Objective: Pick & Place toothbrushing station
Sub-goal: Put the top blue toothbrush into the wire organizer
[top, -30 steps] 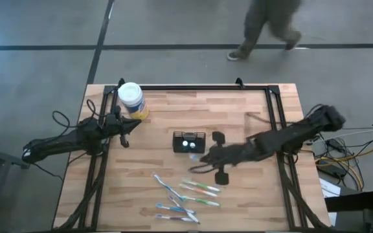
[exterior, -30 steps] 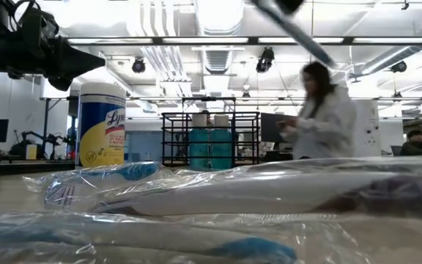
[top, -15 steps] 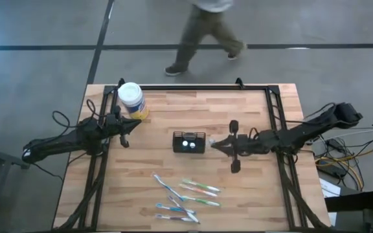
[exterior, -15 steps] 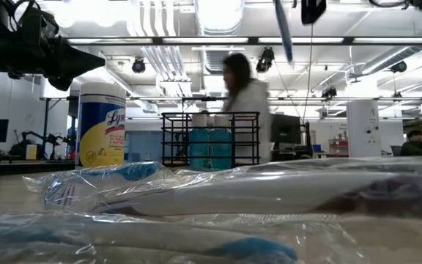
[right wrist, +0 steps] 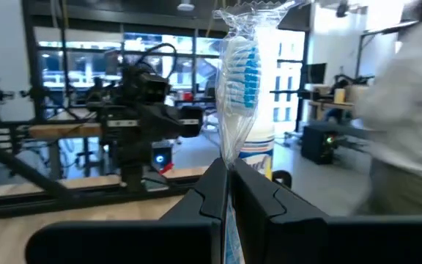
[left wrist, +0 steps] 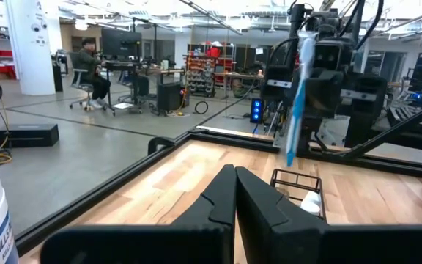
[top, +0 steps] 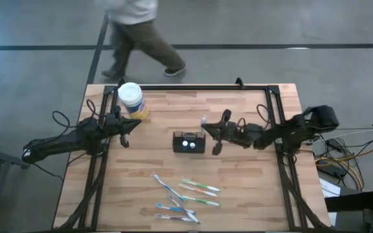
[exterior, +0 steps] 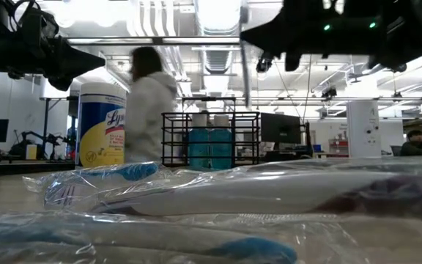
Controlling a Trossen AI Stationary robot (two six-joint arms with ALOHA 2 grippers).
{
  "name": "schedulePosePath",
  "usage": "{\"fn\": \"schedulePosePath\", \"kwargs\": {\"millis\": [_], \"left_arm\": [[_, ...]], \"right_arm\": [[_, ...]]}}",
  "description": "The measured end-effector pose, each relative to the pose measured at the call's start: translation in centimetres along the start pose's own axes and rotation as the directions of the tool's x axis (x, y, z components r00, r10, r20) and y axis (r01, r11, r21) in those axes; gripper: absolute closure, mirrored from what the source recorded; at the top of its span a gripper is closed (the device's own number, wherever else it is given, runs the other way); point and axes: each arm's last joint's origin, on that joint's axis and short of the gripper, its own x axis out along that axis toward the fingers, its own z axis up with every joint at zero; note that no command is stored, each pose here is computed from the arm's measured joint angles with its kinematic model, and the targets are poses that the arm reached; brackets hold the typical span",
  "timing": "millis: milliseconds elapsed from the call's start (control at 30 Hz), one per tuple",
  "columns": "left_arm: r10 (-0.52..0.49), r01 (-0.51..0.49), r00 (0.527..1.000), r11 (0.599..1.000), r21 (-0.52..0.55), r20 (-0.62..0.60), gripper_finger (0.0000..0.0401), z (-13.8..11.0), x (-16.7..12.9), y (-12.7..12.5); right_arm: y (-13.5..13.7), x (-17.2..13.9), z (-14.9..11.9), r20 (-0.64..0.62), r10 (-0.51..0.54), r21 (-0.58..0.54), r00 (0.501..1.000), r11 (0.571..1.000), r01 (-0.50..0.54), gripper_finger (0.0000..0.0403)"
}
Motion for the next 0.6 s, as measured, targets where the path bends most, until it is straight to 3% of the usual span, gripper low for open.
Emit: {"fn": "schedulePosePath", "kwargs": {"millis": [233,600], "left_arm": [[0.001,-0.001,1.000,1.000,0.001,-0.014,0.0391,-0.1,0.0,0.0],[0.002,-0.002,0.999,1.000,0.003,-0.050,0.0391,-0.5,0.0,0.0]], "right_arm": [[0.2,1.9,-2.1,-0.004,-0.019,-0.021,1.000,1.000,0.019,0.0391],[0.4,1.1,-2.1,-0.007,-0.004,-0.006,1.000,1.000,0.004,0.0394]]}}
